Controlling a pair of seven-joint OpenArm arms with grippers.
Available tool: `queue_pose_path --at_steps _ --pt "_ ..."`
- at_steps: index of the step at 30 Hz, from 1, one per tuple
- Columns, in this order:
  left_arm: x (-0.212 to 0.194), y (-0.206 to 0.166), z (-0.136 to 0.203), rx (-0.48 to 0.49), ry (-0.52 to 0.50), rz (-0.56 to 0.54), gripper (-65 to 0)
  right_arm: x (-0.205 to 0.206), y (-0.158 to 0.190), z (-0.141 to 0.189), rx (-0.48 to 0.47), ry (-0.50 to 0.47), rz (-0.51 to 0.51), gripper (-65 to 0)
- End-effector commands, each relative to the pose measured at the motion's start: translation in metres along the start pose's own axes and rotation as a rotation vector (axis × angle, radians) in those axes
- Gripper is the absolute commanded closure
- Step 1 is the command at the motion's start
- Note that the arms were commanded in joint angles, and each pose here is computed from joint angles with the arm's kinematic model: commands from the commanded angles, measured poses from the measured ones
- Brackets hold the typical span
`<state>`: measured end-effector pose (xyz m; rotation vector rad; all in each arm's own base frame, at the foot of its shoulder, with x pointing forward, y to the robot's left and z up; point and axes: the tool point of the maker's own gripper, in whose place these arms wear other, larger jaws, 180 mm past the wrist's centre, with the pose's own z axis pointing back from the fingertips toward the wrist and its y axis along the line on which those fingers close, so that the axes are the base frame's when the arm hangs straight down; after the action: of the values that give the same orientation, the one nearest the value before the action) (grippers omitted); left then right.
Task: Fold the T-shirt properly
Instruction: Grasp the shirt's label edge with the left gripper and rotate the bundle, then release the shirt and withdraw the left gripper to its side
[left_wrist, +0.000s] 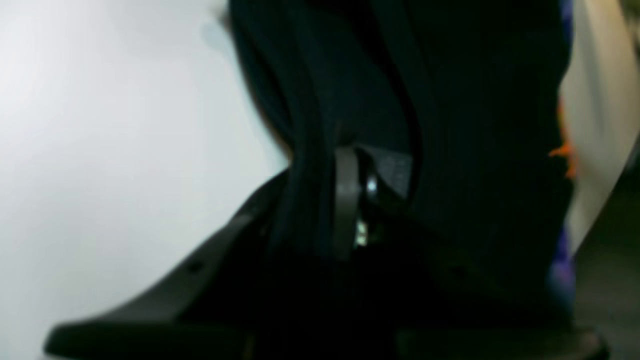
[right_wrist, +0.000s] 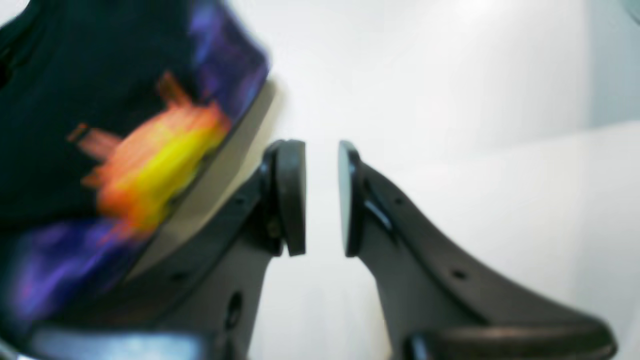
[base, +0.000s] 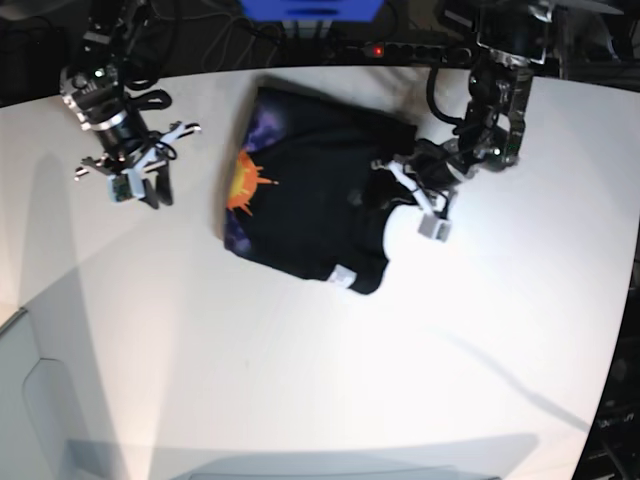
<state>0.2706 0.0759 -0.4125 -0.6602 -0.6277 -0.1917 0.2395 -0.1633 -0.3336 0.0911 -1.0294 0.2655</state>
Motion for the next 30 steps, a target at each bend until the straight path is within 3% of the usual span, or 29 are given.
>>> queue_pose_path --at_steps 1,6,10,15,19,25,30 --pt "0.011 -0.006 -0.004 -0.024 0.019 -0.075 -0.2 0.012 -0.006 0.005 -0.018 -0.049 0.0 -12.2" --pt "0.019 -0.026 -0.033 -0.085 0.207 -0.368 -0.2 0.01 -0.035 0.015 -0.125 -0.059 -0.05 -12.2" --pt "0.022 -0.034 -0.054 -0.078 0.324 -0.617 -0.2 0.005 -0.045 0.021 -0.17 -0.057 -0.082 -12.2" --pt "0.035 -0.06 -0.085 -0.072 0.372 -0.879 -0.2 0.0 -0.052 0.026 -0.2 -0.046 -0.094 -12.2" --pt "0.046 -0.077 -0.11 -0.046 0.378 -1.029 -0.2 -0.006 -0.061 0.033 -0.233 -0.033 -0.106 -12.2" --pt "0.021 -0.093 -0.13 -0.162 0.546 -1.344 -0.1 -0.015 -0.065 0.039 -0.272 -0.023 -0.147 -12.2" --pt "0.025 -0.084 -0.138 -0.079 0.579 -1.449 -0.1 -0.016 -0.064 0.04 -0.269 -0.018 -0.148 -12.2"
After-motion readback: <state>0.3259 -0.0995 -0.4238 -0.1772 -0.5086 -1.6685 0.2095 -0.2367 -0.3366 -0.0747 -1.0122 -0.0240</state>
